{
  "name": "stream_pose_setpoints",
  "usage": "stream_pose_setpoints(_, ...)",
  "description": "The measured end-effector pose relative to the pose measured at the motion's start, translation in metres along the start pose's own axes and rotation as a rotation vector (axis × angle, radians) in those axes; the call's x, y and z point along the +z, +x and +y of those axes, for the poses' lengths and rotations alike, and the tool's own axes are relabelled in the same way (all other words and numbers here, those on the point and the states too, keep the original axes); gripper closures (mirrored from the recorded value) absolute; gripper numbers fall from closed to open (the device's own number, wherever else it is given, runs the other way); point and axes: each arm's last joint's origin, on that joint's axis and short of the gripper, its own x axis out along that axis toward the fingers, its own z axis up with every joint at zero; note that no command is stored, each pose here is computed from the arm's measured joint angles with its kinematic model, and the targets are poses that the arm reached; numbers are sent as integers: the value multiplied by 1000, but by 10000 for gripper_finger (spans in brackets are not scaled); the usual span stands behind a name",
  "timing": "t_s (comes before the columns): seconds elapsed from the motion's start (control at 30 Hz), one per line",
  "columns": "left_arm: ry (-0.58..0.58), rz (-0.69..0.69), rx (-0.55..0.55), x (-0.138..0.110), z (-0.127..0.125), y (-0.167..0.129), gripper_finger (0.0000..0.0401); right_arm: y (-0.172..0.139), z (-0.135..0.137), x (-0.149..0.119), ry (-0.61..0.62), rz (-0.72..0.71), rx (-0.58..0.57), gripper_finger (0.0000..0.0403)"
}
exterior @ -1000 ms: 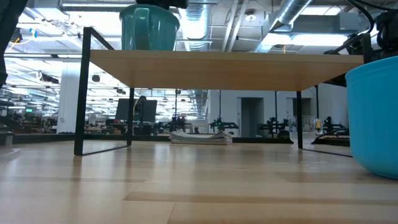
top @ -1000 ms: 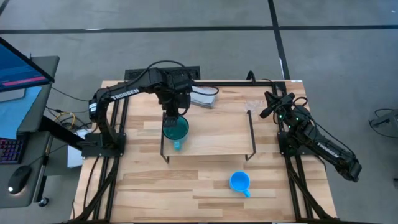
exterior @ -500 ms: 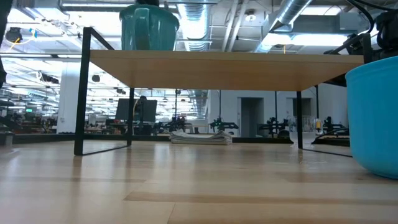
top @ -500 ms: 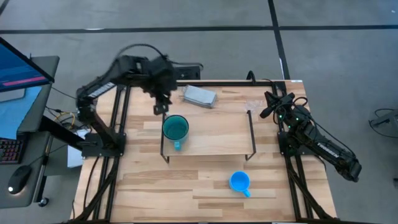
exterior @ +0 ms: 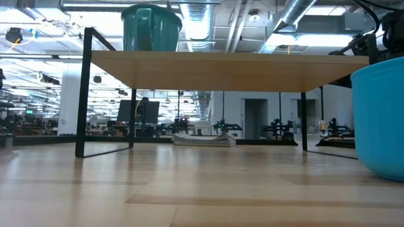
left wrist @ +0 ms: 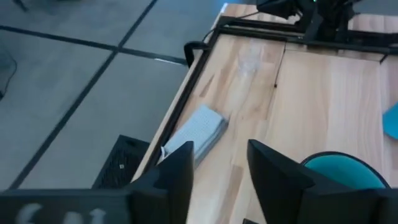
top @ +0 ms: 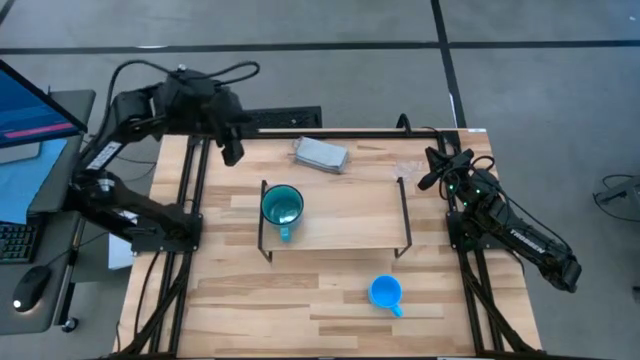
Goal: Stack small to large cups/mugs on shelf
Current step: Put the light blue mug on the shelf
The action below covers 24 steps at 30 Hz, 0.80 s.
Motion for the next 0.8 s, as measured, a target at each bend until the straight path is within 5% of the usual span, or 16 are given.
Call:
stream_pose_setpoints(0.3,-80,-182,29,-51,-5,7,345,0,0,0,0,0,1,340)
stream_pose_setpoints(0.8,-275,-518,-15,-173,-22,49,377,0,2,0,16,4,54,340)
